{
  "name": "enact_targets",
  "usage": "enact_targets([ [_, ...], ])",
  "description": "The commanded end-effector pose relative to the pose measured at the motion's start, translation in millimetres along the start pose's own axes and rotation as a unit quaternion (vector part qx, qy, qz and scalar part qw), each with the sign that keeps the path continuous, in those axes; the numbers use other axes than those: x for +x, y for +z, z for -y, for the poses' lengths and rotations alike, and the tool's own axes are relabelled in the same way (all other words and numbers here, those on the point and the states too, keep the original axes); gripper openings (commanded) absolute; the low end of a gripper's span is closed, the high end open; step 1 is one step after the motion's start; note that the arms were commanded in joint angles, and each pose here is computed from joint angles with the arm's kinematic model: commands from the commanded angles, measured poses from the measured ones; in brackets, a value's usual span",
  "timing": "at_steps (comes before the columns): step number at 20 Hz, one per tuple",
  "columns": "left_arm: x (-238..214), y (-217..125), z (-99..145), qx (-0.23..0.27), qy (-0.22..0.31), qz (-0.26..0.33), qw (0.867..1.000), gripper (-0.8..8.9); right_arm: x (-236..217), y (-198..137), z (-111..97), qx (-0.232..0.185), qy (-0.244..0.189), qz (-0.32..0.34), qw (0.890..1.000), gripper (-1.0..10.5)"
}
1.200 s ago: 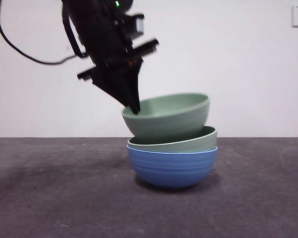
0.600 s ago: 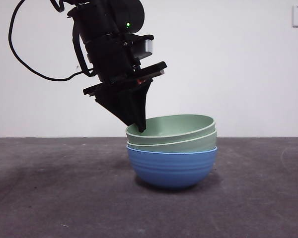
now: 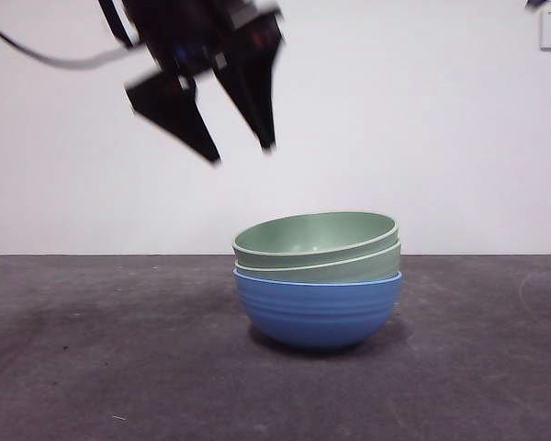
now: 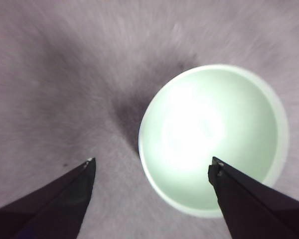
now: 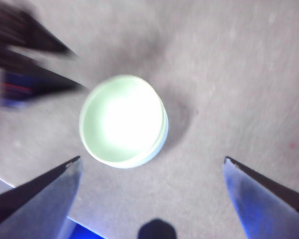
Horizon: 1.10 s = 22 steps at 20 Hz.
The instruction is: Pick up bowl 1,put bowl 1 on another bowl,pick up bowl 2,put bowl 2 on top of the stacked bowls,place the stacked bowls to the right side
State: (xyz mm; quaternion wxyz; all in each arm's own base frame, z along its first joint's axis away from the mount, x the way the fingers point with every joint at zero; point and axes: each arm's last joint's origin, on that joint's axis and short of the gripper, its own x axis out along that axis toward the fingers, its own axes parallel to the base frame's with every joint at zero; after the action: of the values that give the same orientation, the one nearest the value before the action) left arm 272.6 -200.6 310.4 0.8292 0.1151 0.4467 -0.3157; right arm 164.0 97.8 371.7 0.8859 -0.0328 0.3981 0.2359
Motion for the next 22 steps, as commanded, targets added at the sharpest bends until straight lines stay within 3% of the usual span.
enact_targets([
  [1, -38, -4, 2, 0.004, 0.002, 0.037, 0.999, 3.83, 32, 7, 0, 0.008, -0.004, -0.040, 0.999, 4.8],
  [5, -104, -19, 10, 0.011, 0.002, 0.098, 0.995, 3.82, 95, 17, 1, 0.025, 0.004, -0.098, 0.995, 4.7],
  [10, -156, -44, 15, 0.016, 0.002, 0.142, 0.990, 3.82, 175, 10, 9, 0.061, 0.004, -0.187, 0.980, 4.7],
  [13, -167, -51, 16, 0.017, 0.002, 0.149, 0.989, 3.82, 204, 0, 14, 0.070, -0.005, -0.230, 0.971, 4.7],
  [18, -170, -53, 17, 0.017, 0.002, 0.149, 0.989, 3.82, 230, -11, 15, 0.092, 0.026, -0.267, 0.959, 4.6],
  [22, -169, -54, 17, 0.016, 0.002, 0.145, 0.989, 3.82, 236, -11, 16, 0.091, 0.026, -0.264, 0.960, 3.2],
])
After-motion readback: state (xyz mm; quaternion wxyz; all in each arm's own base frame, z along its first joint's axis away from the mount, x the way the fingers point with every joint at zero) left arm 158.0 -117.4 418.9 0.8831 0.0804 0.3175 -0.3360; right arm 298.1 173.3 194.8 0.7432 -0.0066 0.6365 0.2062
